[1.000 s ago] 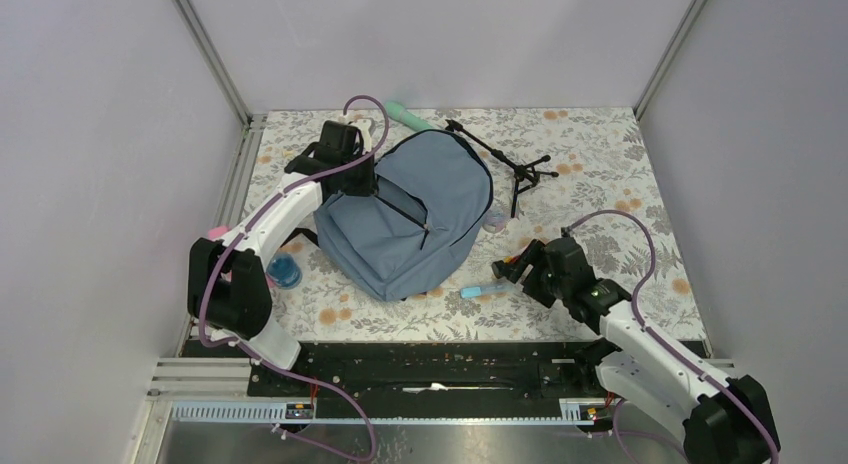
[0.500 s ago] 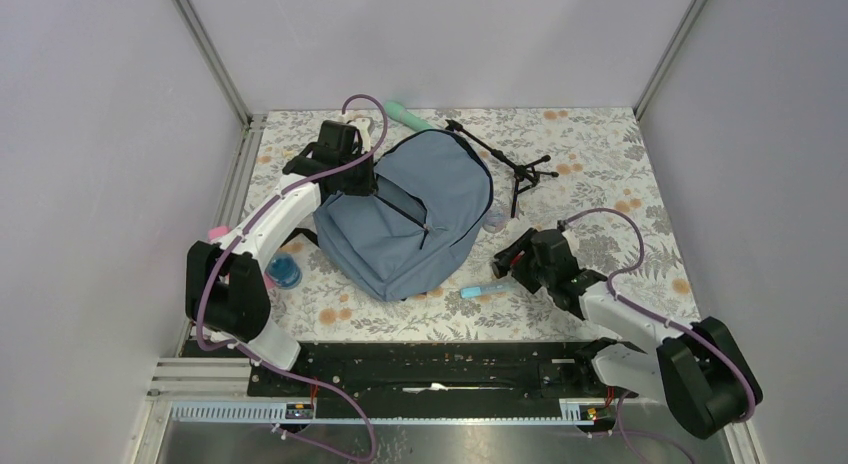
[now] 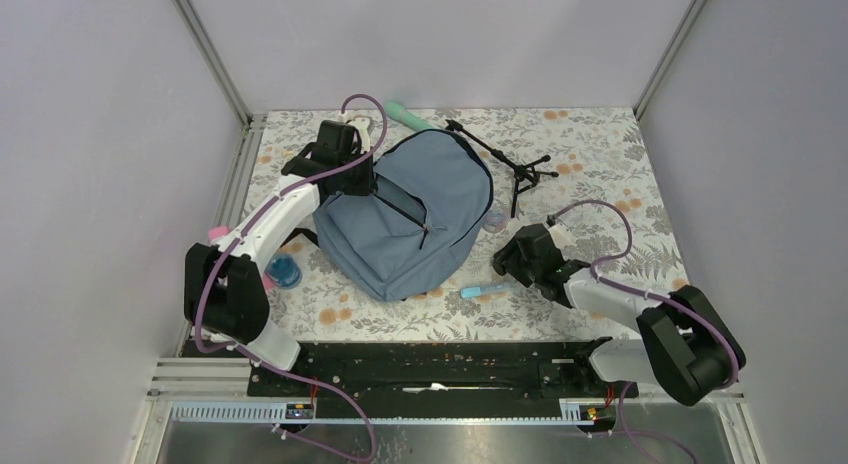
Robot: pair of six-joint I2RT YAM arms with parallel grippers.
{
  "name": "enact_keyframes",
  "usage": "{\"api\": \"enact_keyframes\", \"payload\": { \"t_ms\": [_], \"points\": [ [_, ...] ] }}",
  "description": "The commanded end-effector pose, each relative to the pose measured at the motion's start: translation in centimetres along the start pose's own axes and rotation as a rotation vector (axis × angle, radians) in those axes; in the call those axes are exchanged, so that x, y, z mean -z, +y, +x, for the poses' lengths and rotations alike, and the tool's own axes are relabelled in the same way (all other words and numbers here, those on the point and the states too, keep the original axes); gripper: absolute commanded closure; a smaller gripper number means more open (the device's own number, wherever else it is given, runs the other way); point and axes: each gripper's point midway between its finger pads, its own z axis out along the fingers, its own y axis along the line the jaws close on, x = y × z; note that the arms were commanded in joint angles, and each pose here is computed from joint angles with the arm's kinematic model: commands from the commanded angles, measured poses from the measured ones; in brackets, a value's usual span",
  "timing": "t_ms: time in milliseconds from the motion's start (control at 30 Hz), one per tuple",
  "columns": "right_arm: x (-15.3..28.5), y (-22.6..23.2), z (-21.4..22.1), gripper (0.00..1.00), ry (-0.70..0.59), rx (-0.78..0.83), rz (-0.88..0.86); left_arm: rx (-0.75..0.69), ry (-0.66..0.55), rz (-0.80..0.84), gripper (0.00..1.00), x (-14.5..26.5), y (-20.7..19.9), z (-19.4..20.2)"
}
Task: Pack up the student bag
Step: Pick up the personal item from the center of the board.
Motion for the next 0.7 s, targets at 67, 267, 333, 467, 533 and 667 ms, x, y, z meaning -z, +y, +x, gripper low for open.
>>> {"api": "enact_keyframes", "payload": {
  "t_ms": [67, 267, 333, 467, 533, 667],
  "points": [
    [-0.8, 1.8, -1.3, 0.4, -0.066, 0.087, 0.022, -0.027, -0.093, 0.04, 1.0, 2.5, -1.1, -2.2],
    [-1.3, 2.4, -0.6, 0.56, -0.049, 0.149, 0.026, -0.031, -0.096, 0.037, 1.0, 2.6, -1.0, -2.3],
    [-1.2, 2.3, -0.3, 0.61, -0.042, 0.172, 0.028, -0.031, -0.096, 0.037, 1.0, 2.6, -1.0, -2.3],
    [-0.8, 2.4, 0.1, 0.72, -0.045, 0.206, 0.014, -0.032, -0.098, 0.04, 1.0, 2.7, -1.1, -2.3],
    [-0.3, 2.6, 0.1, 0.8, -0.055, 0.231, 0.0, -0.032, -0.098, 0.041, 1.0, 2.7, -1.1, -2.3],
    [1.0, 3.5, -0.1, 0.88, -0.072, 0.298, -0.054, -0.039, -0.093, 0.048, 1.0, 3.2, -1.3, -2.5]
  ]
}}
